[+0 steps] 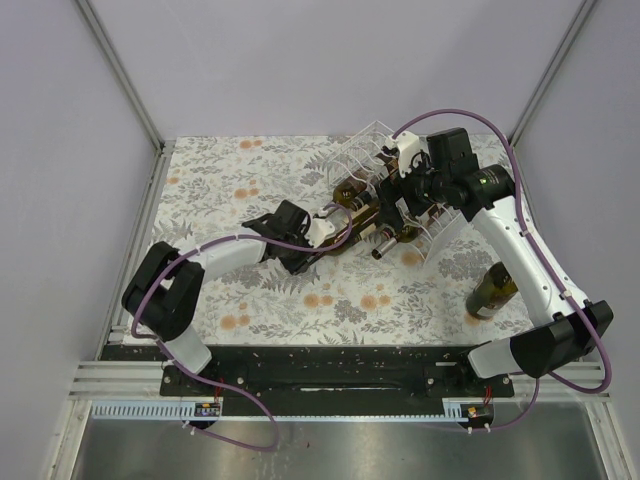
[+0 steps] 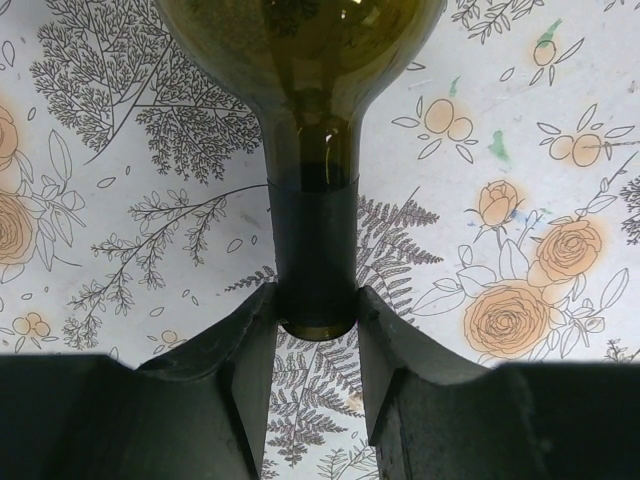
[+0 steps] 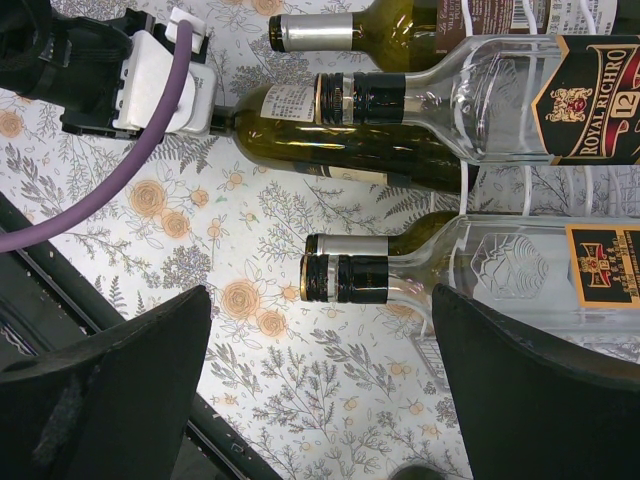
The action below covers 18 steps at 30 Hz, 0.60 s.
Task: Put the wine bottle on the wine rack
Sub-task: Adjust the wine bottle in the wine rack.
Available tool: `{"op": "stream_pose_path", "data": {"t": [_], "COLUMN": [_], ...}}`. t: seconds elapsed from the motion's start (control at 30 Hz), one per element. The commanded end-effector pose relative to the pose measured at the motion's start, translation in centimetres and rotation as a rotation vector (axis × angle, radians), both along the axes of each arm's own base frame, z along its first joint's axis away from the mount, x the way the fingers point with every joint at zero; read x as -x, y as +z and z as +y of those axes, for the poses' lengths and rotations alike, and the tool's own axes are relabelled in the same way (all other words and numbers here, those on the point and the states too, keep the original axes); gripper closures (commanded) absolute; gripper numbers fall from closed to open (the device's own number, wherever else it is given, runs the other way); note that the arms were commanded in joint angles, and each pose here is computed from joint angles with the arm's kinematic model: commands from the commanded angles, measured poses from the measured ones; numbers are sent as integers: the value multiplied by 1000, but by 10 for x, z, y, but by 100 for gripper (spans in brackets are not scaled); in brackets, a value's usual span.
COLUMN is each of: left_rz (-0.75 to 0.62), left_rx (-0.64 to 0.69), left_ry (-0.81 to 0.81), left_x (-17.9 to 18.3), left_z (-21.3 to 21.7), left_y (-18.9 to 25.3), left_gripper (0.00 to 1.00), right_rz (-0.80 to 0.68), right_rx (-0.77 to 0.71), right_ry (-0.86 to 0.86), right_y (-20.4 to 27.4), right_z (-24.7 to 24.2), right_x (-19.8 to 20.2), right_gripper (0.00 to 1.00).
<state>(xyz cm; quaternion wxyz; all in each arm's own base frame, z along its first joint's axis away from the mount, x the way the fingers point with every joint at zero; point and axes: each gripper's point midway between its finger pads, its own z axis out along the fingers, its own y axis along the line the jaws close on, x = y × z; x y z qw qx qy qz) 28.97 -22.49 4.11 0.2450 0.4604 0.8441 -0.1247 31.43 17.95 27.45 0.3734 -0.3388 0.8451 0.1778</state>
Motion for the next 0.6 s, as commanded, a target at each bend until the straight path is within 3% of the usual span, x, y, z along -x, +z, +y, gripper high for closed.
{"op": "stream_pose_path", "data": {"t": [0.0, 0.57], "left_rz": [-92, -150], "left_rx": [150, 242], "left_ry": [-24, 6], "left_x": [-20, -40], "left_z": [-30, -67], "left_y": [46, 77], "left_gripper": [100, 100], "right_rz": [-38, -41], "right_rx": [-13, -12], "right_ry": [-1, -2], "right_y": [14, 14], "right_z": [-5, -5], "right_x": [5, 6], "right_gripper": [1, 0]}}
